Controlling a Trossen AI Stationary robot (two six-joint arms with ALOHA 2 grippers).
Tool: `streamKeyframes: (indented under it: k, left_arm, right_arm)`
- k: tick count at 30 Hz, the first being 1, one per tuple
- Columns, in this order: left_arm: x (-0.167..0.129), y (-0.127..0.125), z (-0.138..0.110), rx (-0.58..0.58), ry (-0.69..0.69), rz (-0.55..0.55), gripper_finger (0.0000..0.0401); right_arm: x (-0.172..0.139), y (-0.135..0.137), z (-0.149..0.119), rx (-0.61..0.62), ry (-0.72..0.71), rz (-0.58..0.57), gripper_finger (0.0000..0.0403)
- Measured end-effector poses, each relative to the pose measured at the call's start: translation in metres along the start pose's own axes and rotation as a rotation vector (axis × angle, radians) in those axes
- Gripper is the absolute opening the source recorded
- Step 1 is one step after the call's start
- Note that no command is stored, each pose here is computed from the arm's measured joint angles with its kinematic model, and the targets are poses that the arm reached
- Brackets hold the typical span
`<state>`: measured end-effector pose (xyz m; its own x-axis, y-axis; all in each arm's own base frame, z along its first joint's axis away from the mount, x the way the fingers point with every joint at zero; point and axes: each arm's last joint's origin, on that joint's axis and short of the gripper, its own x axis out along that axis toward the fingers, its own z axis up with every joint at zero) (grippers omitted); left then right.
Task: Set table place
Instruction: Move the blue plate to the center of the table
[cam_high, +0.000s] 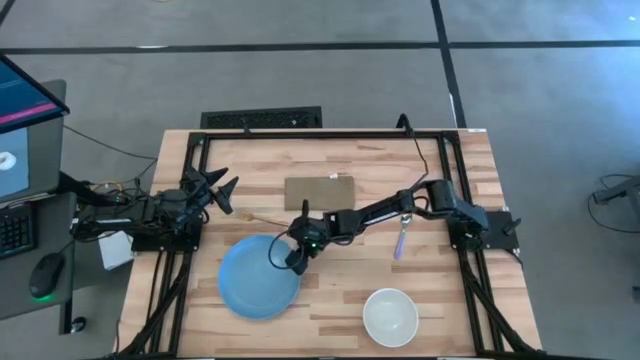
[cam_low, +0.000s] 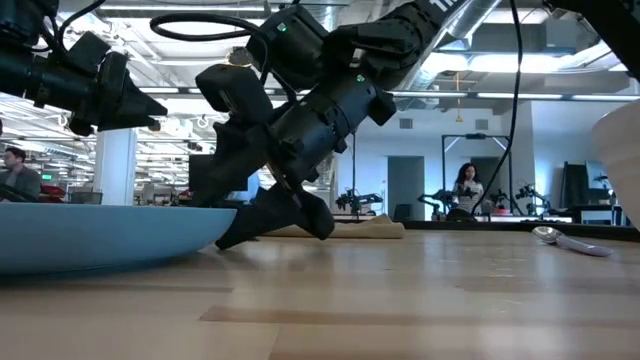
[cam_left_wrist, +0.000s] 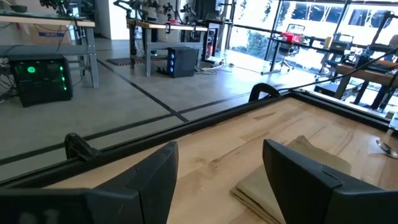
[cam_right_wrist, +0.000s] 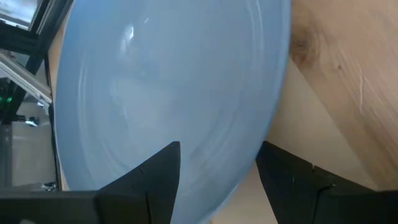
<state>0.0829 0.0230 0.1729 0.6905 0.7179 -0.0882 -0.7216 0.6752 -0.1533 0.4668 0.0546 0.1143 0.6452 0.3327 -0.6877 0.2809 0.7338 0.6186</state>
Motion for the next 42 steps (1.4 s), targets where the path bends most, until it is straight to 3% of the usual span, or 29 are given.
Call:
streamKeyframes:
  k: [12,16,25,32,37,42]
  left_arm:
    - [0.000,0.000,0.000,0.000,0.000,0.000,0.0224]
    - [0.000,0.000,0.000,0.000,0.000,0.000,0.0224]
    - [0.000,0.000,0.000,0.000,0.000,0.000,0.0224]
    - [0.000,0.000,0.000,0.000,0.000,0.000,0.0224]
    - [0.000,0.000,0.000,0.001,0.000,0.000,0.0224]
    - [0.000,0.000,0.000,0.000,0.000,0.000,0.0224]
  right_arm:
    - [-0.001,-0.003,0.000,0.053,0.009,-0.025,0.0219]
    - [-0.001,-0.005,-0.001,0.073,0.022,-0.041,0.0172]
    - [-0.003,-0.009,0.002,0.087,0.033,-0.046,0.0025]
    - [-0.006,-0.019,0.001,0.151,0.111,-0.061,0.0026]
    - [-0.019,-0.019,0.002,0.124,0.167,-0.087,0.0026]
    - [-0.052,-0.019,0.005,0.093,0.219,-0.208,0.0026]
